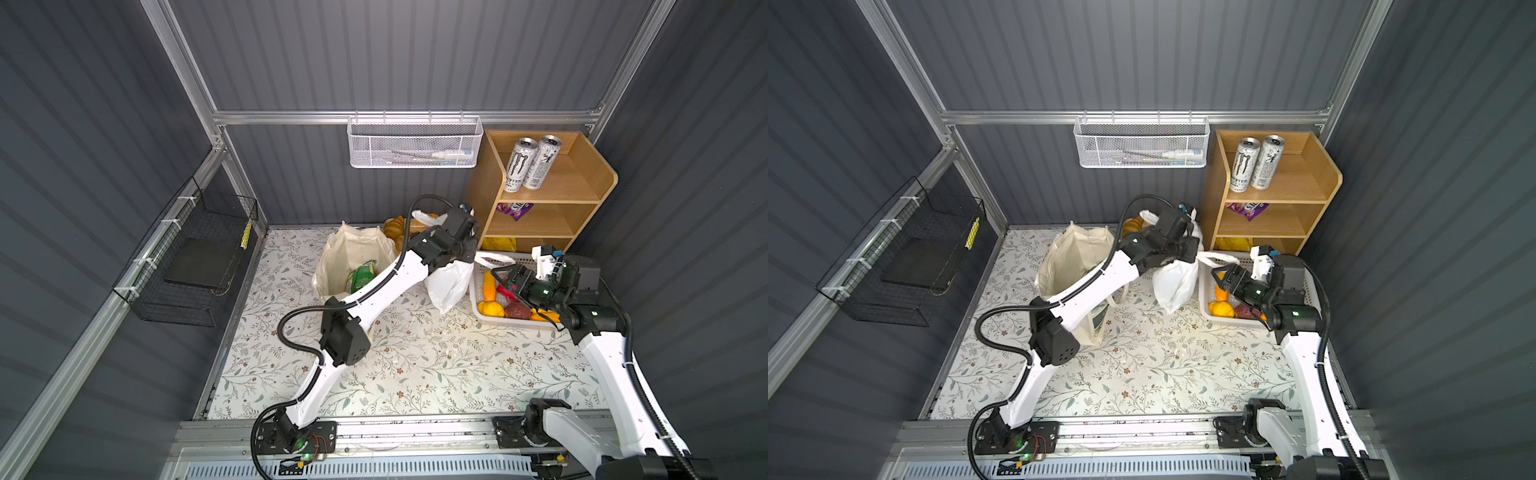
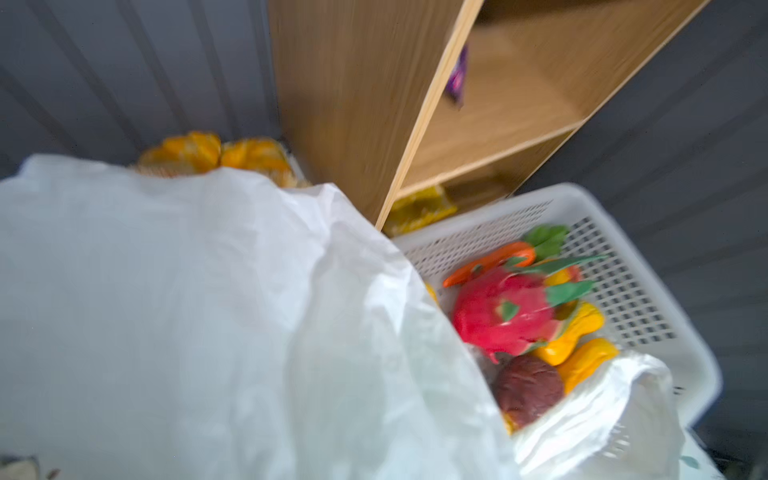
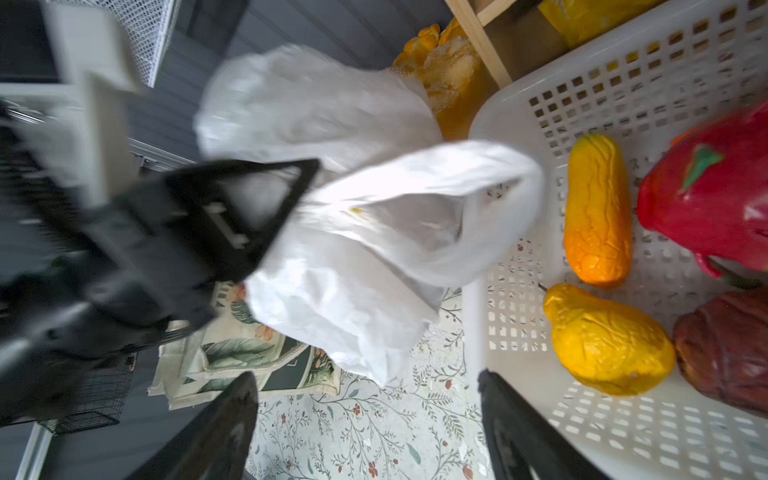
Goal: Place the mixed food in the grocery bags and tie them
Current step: 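Lift the white bag with the left gripper and swing it over the tote, then lower the bag into the tote with left gripper while right holds tote handle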
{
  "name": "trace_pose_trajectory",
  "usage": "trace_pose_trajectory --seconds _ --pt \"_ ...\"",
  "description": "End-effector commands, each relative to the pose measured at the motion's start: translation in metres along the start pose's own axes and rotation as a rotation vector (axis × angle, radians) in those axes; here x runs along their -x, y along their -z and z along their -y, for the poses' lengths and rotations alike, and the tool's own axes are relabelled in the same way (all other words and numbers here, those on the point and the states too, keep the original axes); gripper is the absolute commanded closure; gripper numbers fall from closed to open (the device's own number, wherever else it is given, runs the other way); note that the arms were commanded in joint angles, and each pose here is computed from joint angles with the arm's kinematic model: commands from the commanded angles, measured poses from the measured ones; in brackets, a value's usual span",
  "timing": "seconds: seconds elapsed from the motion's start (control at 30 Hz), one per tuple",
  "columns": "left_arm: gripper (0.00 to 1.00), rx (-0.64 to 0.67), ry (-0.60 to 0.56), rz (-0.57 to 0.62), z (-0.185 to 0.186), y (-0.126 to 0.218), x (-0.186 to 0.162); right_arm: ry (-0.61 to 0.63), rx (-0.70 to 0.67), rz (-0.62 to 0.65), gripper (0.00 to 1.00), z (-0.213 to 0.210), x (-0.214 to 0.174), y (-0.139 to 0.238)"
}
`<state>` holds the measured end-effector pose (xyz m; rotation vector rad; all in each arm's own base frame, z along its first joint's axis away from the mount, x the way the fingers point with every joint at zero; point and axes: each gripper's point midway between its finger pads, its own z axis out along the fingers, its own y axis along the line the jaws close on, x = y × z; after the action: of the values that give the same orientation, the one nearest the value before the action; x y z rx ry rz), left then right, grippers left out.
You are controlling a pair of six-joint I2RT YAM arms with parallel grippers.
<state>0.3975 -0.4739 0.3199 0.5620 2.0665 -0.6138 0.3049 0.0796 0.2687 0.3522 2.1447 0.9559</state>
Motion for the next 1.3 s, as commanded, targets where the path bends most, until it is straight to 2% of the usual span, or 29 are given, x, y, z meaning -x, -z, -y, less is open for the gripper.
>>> trace_pose_trajectory --seconds 0.0,0.1,0.2,0.37,0.5,0.8,1.07,1.27 --pt "1.00 -0.059 -0.155 0.261 0.016 0.115 0.094 0.022 0.079 0.020 0.16 -0.026 0.009 0.010" --pt "1.00 -0.020 -0.193 0.328 -0.002 0.163 0.116 0.035 0.098 0.008 0.16 -0.035 0.009 0.009" --pt "1.00 0.037 -0.252 0.354 -0.020 0.201 0.123 0.054 0.124 -0.004 0.16 -0.049 0.008 0.008" --pt "1.00 0.164 -0.287 0.353 -0.068 0.238 0.121 0.111 0.175 -0.047 0.16 -0.082 0.002 -0.001" --pt "1.00 0.240 -0.304 0.335 -0.097 0.246 0.108 0.156 0.198 -0.088 0.16 -0.105 -0.007 -0.013" --pt "1.00 0.353 -0.323 0.220 -0.137 0.225 0.065 0.215 0.202 -0.204 0.16 -0.136 -0.040 -0.063" --pt "1.00 0.403 -0.265 0.214 -0.154 0.245 0.045 0.256 0.215 -0.282 0.16 -0.160 -0.062 -0.106" --pt "1.00 0.377 -0.206 0.211 -0.154 0.255 0.024 0.274 0.220 -0.326 0.16 -0.173 -0.077 -0.131"
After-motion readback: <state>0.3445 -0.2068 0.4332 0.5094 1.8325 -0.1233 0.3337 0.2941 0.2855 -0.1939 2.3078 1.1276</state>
